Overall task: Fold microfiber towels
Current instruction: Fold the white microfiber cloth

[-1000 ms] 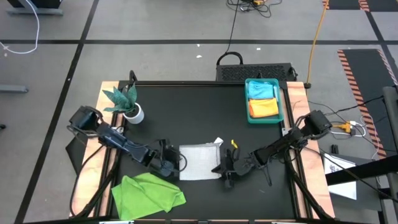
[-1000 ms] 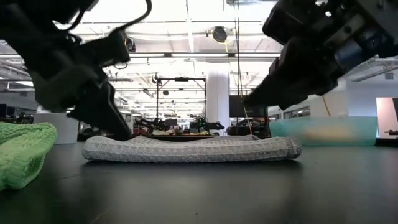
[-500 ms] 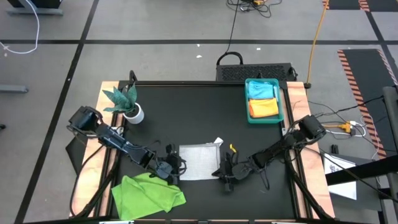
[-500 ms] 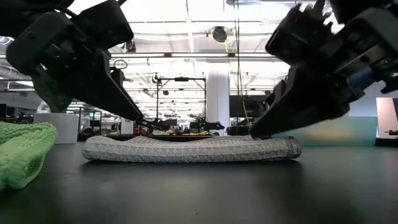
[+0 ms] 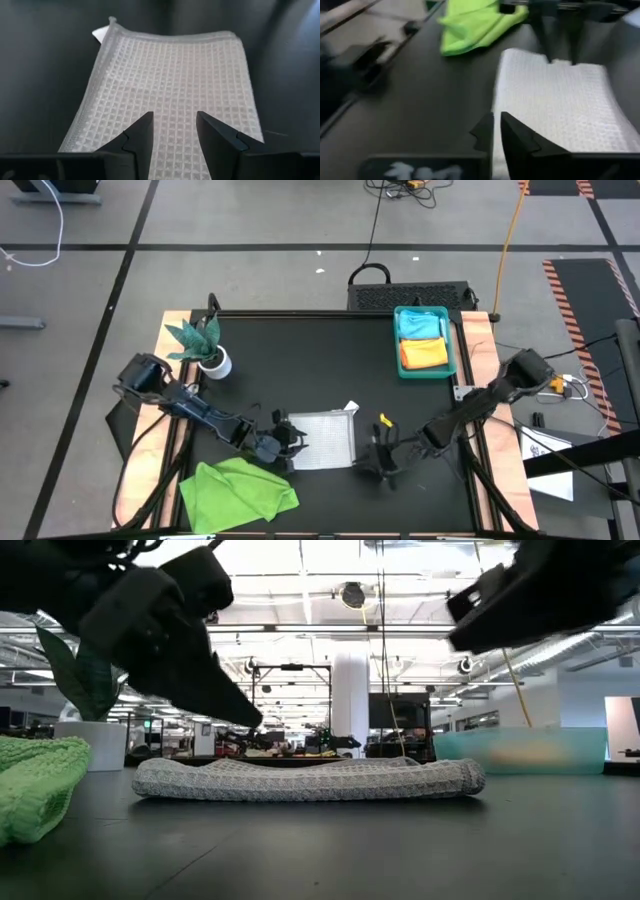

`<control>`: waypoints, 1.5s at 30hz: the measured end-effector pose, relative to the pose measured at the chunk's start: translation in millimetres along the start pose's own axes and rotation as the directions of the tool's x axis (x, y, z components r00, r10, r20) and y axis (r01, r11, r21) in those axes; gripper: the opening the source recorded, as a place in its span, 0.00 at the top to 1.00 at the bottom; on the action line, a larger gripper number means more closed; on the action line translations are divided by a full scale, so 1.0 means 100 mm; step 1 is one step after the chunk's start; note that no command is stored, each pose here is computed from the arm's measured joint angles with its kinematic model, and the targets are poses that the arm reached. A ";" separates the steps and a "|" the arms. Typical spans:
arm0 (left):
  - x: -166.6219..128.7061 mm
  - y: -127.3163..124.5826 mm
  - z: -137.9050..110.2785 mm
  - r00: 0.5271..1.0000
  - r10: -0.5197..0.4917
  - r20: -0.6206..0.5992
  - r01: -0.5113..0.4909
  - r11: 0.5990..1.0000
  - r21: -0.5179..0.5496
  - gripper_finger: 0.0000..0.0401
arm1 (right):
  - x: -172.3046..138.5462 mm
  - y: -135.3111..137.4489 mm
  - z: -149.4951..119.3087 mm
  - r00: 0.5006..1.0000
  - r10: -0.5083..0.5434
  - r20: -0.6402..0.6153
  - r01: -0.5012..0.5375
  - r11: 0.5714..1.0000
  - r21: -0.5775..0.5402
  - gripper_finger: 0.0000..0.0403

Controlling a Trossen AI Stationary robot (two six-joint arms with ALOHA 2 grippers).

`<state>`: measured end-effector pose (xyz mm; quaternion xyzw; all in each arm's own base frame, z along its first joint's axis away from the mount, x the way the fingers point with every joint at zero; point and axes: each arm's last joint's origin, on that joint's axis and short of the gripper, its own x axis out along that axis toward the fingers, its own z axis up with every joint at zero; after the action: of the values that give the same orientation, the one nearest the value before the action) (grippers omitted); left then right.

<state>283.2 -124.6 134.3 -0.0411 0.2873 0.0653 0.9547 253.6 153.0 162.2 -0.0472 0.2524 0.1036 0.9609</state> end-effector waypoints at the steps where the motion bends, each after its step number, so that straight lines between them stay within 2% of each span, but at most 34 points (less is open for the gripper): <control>1: 0.02 0.01 -0.01 1.000 0.004 -0.001 -0.004 1.000 -0.001 0.62 | -0.05 0.00 0.01 1.000 0.014 -0.020 -0.014 1.000 -0.010 0.90; 4: 0.06 0.05 0.00 1.000 0.015 0.010 -0.015 1.000 -0.017 0.62 | -0.14 0.01 -0.01 0.997 0.018 -0.077 -0.024 0.997 -0.070 0.80; 6: 0.08 0.07 0.01 1.000 0.021 0.012 -0.021 1.000 -0.023 0.62 | -0.15 0.03 -0.06 0.993 0.017 -0.114 -0.036 0.985 -0.169 0.73; 10: 0.10 0.09 0.02 1.000 0.005 0.009 -0.005 0.999 -0.042 0.62 | -0.07 0.05 -0.15 0.989 -0.010 -0.149 -0.049 0.921 -0.387 0.57; 13: 0.10 0.09 0.02 1.000 0.005 0.009 -0.004 0.998 -0.068 0.62 | 0.01 -0.03 -0.20 0.981 -0.098 -0.168 0.005 0.876 -0.482 0.46; 15: 0.09 0.09 0.03 1.000 0.003 0.011 -0.002 0.995 -0.102 0.62 | 0.04 -0.07 -0.22 0.977 -0.114 -0.178 0.000 0.843 -0.538 0.42; 19: 0.04 0.06 0.09 0.999 -0.039 0.030 0.043 0.989 -0.141 0.62 | 0.14 -0.15 -0.32 0.965 -0.108 -0.241 -0.073 0.767 -0.637 0.38; 24: 0.03 0.03 0.07 0.998 -0.060 0.026 0.063 0.988 -0.143 0.62 | 0.30 -0.20 -0.36 0.955 -0.120 -0.272 -0.123 0.674 -0.728 0.39; 28: 0.03 0.04 0.08 0.998 -0.047 0.032 0.051 0.988 -0.144 0.62 | 0.47 -0.22 -0.28 0.955 -0.099 -0.280 -0.156 0.635 -0.757 0.42; 30: 0.03 0.04 0.09 0.998 -0.050 0.044 0.056 0.989 -0.136 0.62 | 0.56 -0.24 -0.23 0.955 -0.083 -0.283 -0.165 0.645 -0.746 0.44; 33: 0.03 0.03 0.10 0.997 -0.054 0.054 0.061 0.991 -0.121 0.62 | 0.65 -0.29 -0.19 0.956 -0.085 -0.281 -0.150 0.682 -0.716 0.50; 37: 0.02 0.00 0.12 0.995 -0.052 0.085 0.060 0.993 -0.104 0.62 | 0.67 -0.33 -0.13 0.957 -0.095 -0.276 -0.116 0.743 -0.659 0.64; 41: -0.02 -0.05 0.17 0.986 -0.027 0.163 0.043 0.994 -0.098 0.62 | 0.61 -0.31 0.01 0.975 -0.086 -0.207 -0.039 0.845 -0.533 0.80; 45: -0.12 -0.21 0.23 0.958 -0.089 0.274 0.079 0.996 0.047 0.62 | 0.56 -0.31 0.08 0.980 -0.079 -0.184 0.008 0.934 -0.358 0.92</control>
<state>289.2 -144.3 160.8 -0.0265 0.1507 0.0248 0.9879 312.1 133.9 142.4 -0.2357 0.3217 0.1208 0.9091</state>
